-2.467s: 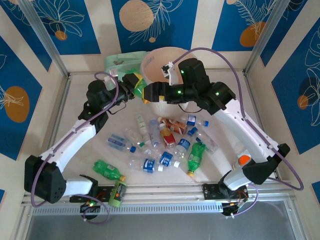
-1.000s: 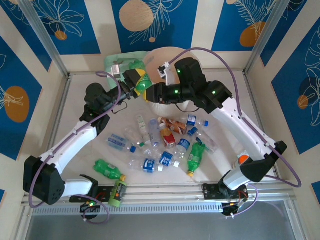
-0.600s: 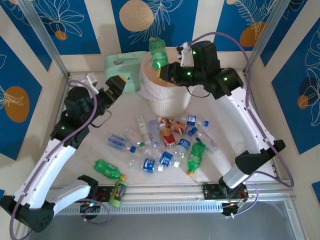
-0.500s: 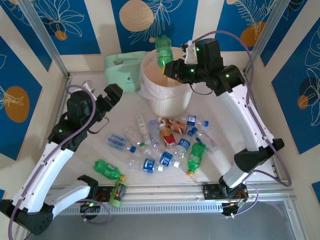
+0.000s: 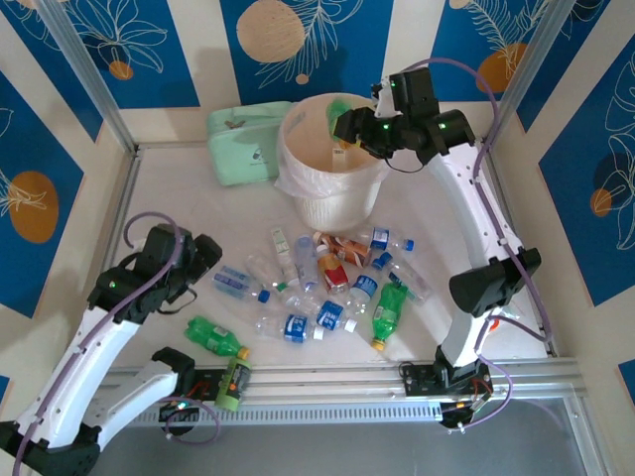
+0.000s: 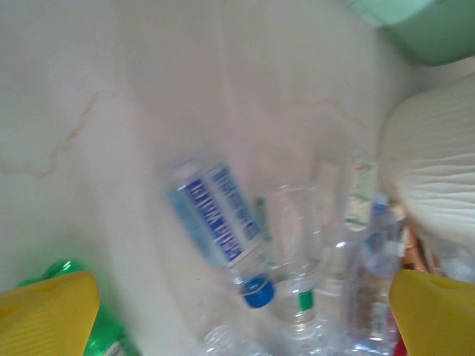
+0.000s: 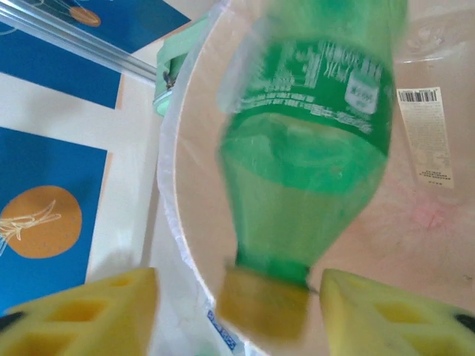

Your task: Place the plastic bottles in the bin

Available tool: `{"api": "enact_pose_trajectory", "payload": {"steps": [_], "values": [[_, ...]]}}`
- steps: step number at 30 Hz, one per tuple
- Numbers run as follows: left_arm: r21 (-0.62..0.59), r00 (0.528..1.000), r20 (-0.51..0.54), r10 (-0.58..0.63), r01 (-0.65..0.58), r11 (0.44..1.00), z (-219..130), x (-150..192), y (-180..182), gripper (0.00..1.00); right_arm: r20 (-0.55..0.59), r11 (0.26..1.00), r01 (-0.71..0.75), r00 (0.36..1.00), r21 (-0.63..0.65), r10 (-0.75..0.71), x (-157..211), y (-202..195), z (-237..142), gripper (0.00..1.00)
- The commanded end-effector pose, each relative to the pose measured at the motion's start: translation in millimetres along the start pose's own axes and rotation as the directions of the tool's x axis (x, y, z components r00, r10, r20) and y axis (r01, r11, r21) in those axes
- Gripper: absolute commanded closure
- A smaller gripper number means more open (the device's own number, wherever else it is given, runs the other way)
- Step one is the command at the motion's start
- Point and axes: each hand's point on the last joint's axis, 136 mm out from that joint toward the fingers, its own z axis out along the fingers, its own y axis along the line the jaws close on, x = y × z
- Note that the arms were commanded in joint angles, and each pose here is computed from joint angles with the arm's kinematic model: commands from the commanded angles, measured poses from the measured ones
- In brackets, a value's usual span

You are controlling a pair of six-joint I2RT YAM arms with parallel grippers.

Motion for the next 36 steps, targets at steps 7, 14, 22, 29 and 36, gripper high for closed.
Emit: {"api": "enact_pose_trajectory", "payload": {"steps": [7,14,22,29,36], "values": [[-0.235,0.979,-0.156,-0.135,0.096,0.967,16.7,49.7,62.5,0.0,0.026,0.995,0.088,0.996,-0.037,-0.087,6.6,27.0,-27.7,0.23],[-0.387,0.954,-0.189,-0.232,0.144,0.911,38.1,75.1,92.3,0.01,0.057,0.991,0.111,0.993,-0.07,-0.107,33.0,38.6,-54.3,0.22],[-0.459,0.932,-0.198,-0.303,0.185,0.869,66.6,91.1,99.2,0.07,0.077,0.994,0.09,0.993,-0.058,-0.085,55.8,24.8,-76.6,0.2],[-0.517,0.924,-0.214,-0.318,0.169,0.839,87.6,101.0,103.4,0.09,0.074,0.997,0.069,0.995,-0.037,-0.066,64.5,12.3,-82.9,0.2],[-0.534,0.924,-0.206,-0.321,0.169,0.828,99.7,104.9,107.9,0.12,0.06,0.998,0.045,0.997,-0.036,-0.043,70.5,6.1,-80.2,0.19]]}}
